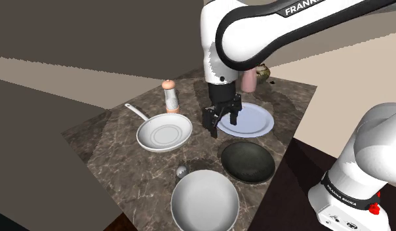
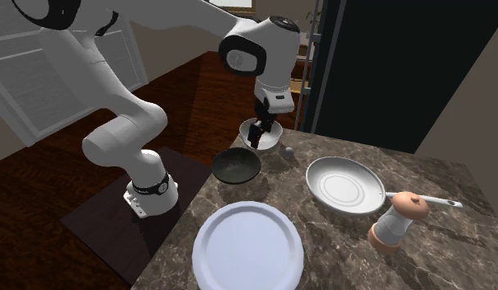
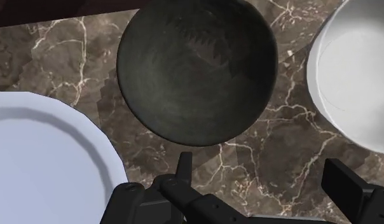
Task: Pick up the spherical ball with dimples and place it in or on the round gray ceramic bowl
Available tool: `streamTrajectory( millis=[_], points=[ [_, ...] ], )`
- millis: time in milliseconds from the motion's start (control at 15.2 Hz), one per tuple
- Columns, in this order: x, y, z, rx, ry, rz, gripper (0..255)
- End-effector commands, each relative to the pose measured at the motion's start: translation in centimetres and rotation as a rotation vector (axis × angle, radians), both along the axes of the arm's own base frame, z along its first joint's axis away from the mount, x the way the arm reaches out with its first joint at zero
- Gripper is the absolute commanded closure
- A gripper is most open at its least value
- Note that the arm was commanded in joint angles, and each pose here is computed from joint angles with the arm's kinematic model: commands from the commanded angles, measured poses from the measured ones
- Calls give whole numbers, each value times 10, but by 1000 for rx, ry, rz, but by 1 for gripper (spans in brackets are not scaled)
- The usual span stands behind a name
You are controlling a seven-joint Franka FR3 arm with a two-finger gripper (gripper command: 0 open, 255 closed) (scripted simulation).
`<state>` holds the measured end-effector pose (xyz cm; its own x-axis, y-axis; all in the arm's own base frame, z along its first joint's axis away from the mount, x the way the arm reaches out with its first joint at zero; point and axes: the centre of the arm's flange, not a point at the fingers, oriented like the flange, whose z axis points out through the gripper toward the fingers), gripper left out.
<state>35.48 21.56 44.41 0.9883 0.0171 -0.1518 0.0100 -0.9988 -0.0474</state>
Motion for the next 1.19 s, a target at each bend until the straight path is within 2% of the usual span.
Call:
streamTrajectory(
  millis=[0, 726, 1122],
  points=[
    [7, 19, -19, 3, -2, 1, 0],
    [50, 134, -94, 11, -12, 13, 0],
    [47, 139, -122, 11, -13, 13, 0]
  ],
)
